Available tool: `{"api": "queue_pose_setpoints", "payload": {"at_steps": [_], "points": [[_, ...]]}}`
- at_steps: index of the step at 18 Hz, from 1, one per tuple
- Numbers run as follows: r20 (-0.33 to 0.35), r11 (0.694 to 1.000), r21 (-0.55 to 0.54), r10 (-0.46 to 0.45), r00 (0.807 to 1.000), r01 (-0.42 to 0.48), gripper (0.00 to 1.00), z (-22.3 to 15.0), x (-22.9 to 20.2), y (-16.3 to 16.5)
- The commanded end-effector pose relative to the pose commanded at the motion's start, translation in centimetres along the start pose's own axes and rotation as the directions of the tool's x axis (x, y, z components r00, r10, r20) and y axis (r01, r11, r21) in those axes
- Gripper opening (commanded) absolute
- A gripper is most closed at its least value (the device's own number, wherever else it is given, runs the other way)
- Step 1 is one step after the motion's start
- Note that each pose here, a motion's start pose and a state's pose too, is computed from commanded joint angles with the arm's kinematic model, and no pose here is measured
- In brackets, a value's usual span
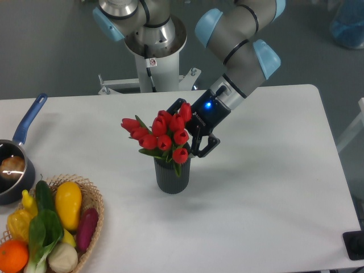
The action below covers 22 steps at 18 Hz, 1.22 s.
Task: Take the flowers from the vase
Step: 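Close the gripper on the tulip stems, then lift the gripped tulips upward out of the vase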
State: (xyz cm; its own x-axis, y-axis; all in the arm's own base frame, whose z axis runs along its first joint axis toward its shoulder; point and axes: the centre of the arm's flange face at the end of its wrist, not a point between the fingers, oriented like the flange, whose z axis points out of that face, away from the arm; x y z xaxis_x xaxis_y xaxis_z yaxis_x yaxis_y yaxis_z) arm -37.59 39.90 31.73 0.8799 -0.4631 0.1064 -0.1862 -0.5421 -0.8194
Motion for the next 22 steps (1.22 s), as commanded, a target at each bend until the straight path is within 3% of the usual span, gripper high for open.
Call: {"api": "queue_pose_setpoints", "payload": {"at_steps": [7,18,22], "points": [[0.001,1.000,-0.003,-0.005,1.000,0.005,0.73,-0.09,-0.02,0.17],[0.001,1.000,-0.004,-0.022,1.000,0.022,0.52,-0.27,0.34,0.70],[0.006,1.000,-0.004,-0.020,1.000,0.021,0.52,-0.52,0.44,0.60]]}}
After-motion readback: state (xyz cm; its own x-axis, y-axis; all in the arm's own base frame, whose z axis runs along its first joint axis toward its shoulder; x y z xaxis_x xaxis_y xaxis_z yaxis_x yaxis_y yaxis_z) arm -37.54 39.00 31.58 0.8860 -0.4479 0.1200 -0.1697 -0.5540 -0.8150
